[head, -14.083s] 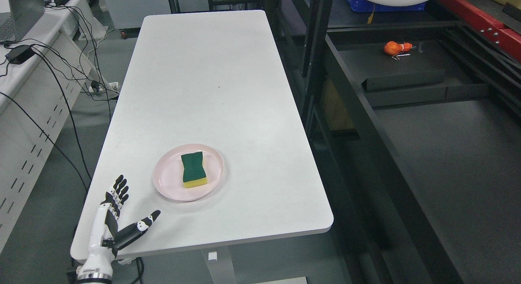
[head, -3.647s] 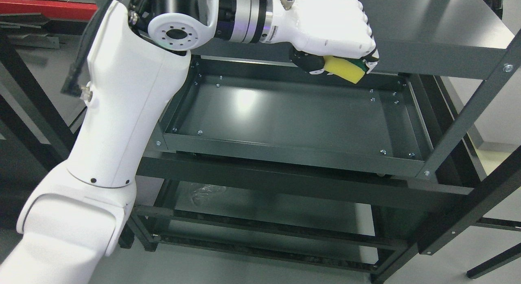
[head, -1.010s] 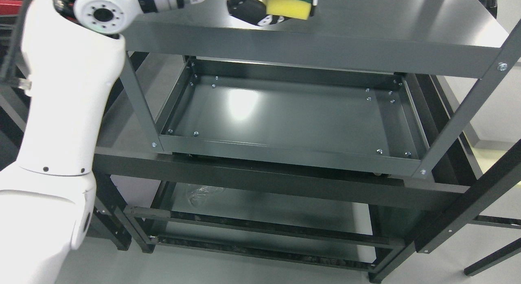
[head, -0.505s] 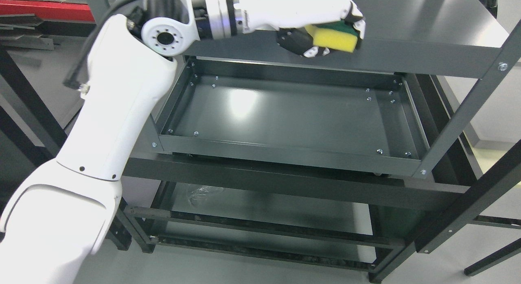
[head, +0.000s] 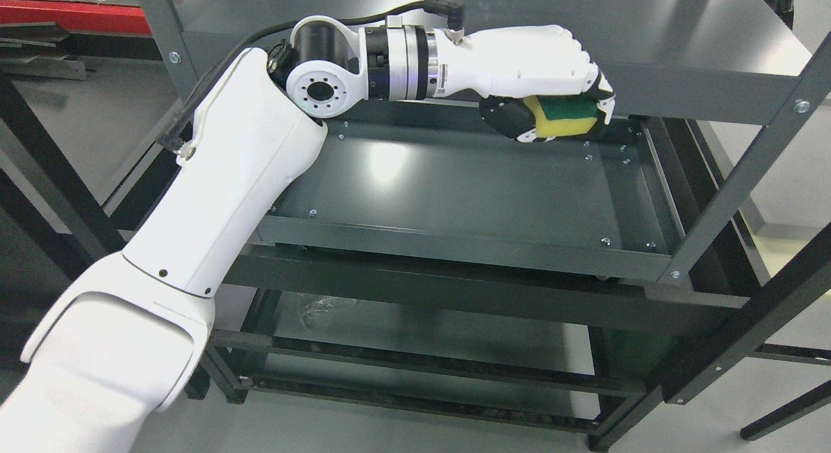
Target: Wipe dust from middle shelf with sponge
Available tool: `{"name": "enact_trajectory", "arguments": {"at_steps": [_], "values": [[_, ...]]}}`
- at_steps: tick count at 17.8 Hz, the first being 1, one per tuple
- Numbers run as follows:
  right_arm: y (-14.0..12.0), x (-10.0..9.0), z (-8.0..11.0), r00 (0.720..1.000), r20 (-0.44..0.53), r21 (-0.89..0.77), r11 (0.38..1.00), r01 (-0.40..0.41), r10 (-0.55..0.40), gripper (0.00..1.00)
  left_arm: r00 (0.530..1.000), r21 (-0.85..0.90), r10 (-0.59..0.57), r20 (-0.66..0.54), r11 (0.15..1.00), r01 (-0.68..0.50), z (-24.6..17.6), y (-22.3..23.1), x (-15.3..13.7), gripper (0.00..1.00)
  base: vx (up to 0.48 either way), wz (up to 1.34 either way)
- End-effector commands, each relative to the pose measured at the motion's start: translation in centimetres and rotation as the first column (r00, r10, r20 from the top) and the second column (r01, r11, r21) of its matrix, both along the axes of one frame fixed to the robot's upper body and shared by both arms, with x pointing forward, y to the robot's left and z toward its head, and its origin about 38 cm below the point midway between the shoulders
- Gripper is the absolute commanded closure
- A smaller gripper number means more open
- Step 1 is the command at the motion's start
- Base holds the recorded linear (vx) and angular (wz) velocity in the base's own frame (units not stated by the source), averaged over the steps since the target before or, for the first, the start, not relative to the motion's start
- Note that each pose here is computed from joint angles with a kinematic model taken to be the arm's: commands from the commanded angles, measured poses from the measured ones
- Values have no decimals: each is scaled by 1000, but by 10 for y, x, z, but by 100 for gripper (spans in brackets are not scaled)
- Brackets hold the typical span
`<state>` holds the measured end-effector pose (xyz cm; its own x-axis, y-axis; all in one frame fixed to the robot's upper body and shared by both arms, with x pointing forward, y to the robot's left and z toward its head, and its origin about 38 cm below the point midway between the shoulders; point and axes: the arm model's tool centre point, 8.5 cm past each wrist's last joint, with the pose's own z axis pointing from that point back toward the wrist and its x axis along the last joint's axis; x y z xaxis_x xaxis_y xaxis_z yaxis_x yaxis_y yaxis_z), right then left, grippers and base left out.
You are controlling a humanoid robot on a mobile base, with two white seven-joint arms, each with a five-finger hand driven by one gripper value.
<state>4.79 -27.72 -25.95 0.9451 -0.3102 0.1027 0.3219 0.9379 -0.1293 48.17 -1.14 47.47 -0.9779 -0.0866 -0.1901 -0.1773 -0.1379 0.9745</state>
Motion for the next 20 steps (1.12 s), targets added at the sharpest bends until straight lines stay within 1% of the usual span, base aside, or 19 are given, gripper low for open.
{"name": "enact_trajectory", "arguments": {"at_steps": [1, 3, 5, 7, 8, 10, 11, 12, 13, 14, 16, 17, 18, 19, 20], "values": [[-10, -1, 1, 999, -51, 2, 1000, 5, -5, 0, 998, 98, -30, 54, 995, 25, 8, 0, -16, 80, 0, 0], [-10, -2, 1, 999, -52, 2, 1000, 5, -5, 0, 997, 104, -23, 75, 994, 15, 18, 10, -21, 80, 0, 0], [-10, -1, 1, 999, -51, 2, 1000, 5, -5, 0, 995, 88, 31, 92, 995, -39, 27, 43, -15, 80, 0, 0], [-10, -2, 1, 999, -52, 2, 1000, 5, -5, 0, 992, 22, 45, 114, 999, -47, 39, 65, -20, 80, 0, 0], [-10, -2, 1, 999, -54, 2, 1000, 5, -5, 0, 995, -23, 22, 95, 1000, -19, 37, 68, -24, 79, 0, 0], [-10, -1, 1, 999, -51, 2, 1000, 5, -5, 0, 995, -101, -95, 29, 990, 98, 28, 69, -37, 79, 0, 0], [-10, -2, 1, 999, -52, 2, 1000, 5, -5, 0, 987, -134, -157, -21, 979, 152, 9, 66, -42, 79, 0, 0], [-10, -2, 1, 999, -52, 2, 1000, 5, -5, 0, 975, -149, -210, -78, 969, 197, -21, 60, -48, 79, 0, 0], [-10, -2, 1, 999, -52, 2, 1000, 5, -5, 0, 956, -165, -256, -143, 959, 232, -52, 51, -54, 79, 0, 0], [-10, -2, 1, 999, -52, 2, 1000, 5, -5, 0, 927, -200, -300, -224, 945, 258, -87, 38, -60, 79, 0, 0], [-10, -2, 1, 999, -52, 2, 1000, 5, -5, 0, 896, -256, -286, -340, 945, 205, -137, 47, -57, 79, 0, 0], [-10, -2, 1, 999, -52, 2, 1000, 5, -5, 0, 881, -298, -283, -379, 939, 174, -150, 51, -54, 80, 0, 0], [-10, -2, 1, 999, -52, 2, 1000, 5, -5, 0, 864, -393, -288, -413, 912, 117, -158, 59, -46, 80, 0, 0], [-10, -1, 1, 999, -52, 2, 1000, 5, -5, 0, 853, -528, -295, -430, 849, 27, -160, 75, -36, 80, 0, 0], [-10, -1, 1, 999, -51, 2, 1000, 5, -5, 0, 846, -641, -288, -450, 763, -81, -164, 96, -26, 80, 0, 0]]}}
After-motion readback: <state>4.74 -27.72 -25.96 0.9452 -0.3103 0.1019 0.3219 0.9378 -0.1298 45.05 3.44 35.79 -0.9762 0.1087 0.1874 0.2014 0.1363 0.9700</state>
